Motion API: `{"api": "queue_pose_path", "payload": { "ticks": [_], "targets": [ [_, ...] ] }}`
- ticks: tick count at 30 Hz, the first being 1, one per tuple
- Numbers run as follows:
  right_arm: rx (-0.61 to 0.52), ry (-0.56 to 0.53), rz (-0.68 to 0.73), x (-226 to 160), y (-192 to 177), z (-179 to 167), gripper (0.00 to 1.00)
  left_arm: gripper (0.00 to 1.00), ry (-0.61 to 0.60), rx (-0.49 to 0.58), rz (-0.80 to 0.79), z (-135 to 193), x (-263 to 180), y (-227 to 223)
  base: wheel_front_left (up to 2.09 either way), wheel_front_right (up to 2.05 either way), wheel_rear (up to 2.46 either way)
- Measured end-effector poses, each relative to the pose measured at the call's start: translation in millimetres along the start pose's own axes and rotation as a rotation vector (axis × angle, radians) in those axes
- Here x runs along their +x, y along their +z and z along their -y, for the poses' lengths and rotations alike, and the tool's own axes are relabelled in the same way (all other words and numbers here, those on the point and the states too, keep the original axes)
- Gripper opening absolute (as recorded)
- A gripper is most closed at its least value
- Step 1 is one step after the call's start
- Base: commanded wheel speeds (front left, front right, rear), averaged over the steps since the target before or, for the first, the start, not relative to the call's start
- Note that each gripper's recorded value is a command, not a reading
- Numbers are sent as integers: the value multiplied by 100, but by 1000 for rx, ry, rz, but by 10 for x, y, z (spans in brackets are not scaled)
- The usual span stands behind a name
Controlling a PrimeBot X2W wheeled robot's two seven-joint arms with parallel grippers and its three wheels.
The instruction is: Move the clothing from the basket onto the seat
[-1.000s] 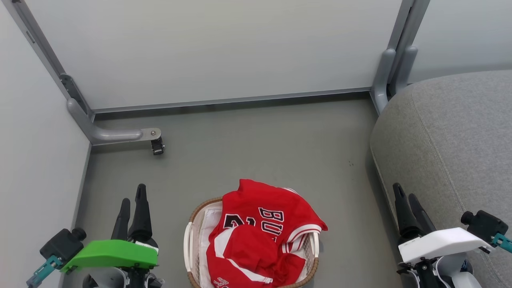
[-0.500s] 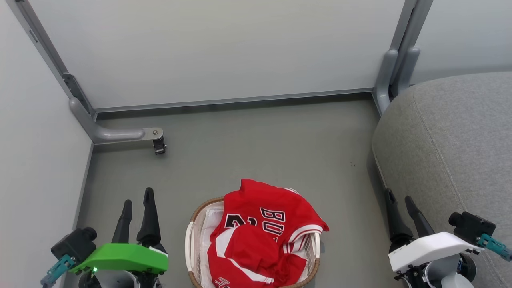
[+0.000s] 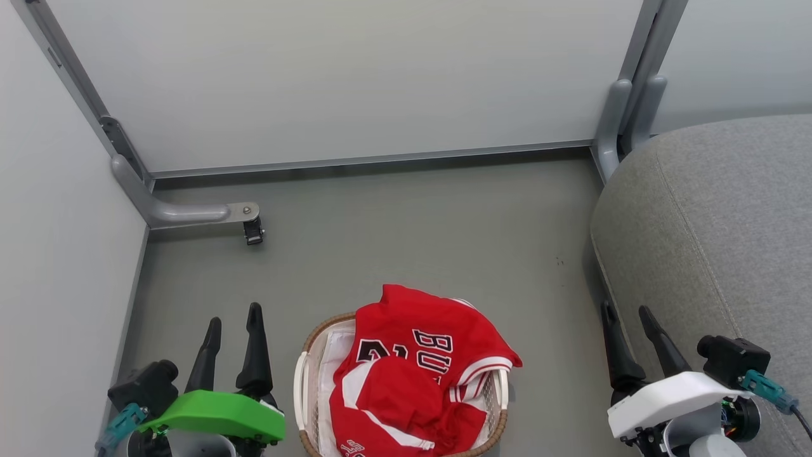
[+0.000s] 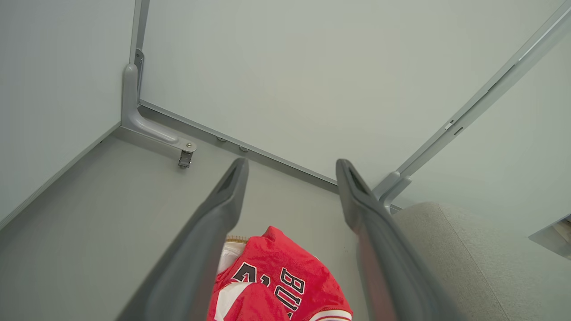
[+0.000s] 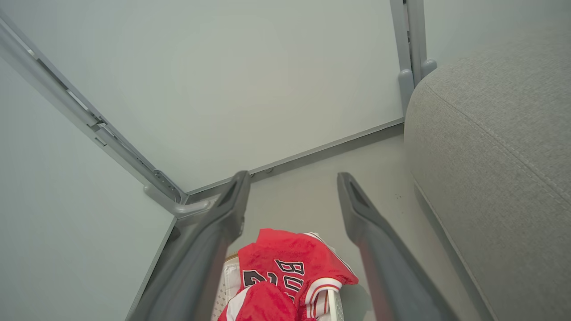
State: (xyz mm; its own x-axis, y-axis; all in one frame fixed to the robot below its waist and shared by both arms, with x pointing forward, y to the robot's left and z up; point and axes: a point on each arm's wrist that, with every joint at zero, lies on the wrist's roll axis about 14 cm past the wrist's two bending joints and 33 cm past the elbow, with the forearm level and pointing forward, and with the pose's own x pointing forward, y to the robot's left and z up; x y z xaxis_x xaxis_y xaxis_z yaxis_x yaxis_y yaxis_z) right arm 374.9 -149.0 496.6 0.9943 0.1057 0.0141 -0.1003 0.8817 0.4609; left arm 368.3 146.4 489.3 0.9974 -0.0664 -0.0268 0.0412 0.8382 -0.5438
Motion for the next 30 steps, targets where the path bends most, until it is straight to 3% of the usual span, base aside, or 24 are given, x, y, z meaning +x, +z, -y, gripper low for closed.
{"api": "queue_pose_path", "payload": {
  "ticks": [30],
  "targets": [
    [-253,73,24,14,0,-140,100,100,-16,210,-16,-22,-59,-142,0,0,0]
  ]
}}
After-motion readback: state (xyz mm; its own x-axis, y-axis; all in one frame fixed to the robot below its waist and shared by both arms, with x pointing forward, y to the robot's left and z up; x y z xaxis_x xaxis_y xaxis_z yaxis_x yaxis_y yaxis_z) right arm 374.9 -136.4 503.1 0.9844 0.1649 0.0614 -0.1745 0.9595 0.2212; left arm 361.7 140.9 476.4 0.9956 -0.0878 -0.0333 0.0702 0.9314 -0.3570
